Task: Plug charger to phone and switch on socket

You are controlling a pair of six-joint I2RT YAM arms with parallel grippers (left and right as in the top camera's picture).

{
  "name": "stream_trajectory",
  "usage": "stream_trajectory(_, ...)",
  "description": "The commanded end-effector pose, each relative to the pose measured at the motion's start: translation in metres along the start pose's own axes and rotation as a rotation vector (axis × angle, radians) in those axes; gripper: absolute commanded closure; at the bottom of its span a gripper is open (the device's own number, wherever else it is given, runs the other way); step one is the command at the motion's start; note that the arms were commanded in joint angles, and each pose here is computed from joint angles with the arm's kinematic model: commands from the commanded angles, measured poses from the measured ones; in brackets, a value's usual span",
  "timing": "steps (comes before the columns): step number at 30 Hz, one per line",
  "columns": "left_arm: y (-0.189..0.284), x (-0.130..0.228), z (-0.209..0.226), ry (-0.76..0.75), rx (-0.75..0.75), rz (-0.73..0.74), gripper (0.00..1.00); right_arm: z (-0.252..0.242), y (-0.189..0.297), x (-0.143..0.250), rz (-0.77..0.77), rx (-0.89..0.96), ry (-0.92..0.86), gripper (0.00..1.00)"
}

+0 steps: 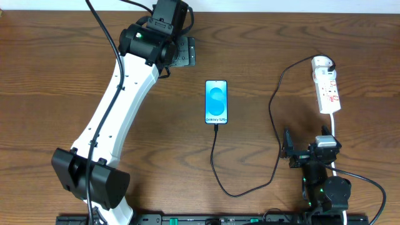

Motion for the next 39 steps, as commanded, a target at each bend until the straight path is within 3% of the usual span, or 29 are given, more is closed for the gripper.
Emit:
stream_trajectory(1,-0.003,0.001,0.003,-0.003,-0.026,0.01,0.13,-0.001,0.0,0.0,-0.006,0.009,0.012,0.01)
stream_trajectory(11,-0.001,0.047,0.009,-0.035,-0.06,0.163,0.13,-0.001,0.0,0.0,-0.006,0.009,0.012,0.01)
stream_trajectory(17,0.004,0.105,0.02,-0.054,-0.103,0.237,0.13,-0.001,0.0,0.0,-0.006,0.009,0.012,0.01)
stream_trajectory(23,0.032,0.13,0.043,-0.019,-0.158,0.185,0.13,-0.001,0.0,0.0,-0.006,0.009,0.012,0.01)
stream_trajectory(28,0.028,0.147,0.053,0.023,-0.16,0.122,0.13,-0.001,0.0,0.0,-0.006,0.009,0.012,0.01)
stream_trajectory(39,0.005,0.157,0.041,-0.117,0.091,-0.078,0.13,-0.001,0.0,0.0,-0.006,0.009,0.012,0.01)
Point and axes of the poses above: each gripper's point midway between its finger pads, its own y axis back along the fingers, its own z axis along the line the jaws close on, x = y × z, the point moved 5 cm from there along y, back along the fingers, and after that the axes turned 15 degrees about -y, right-handed, at the moved point
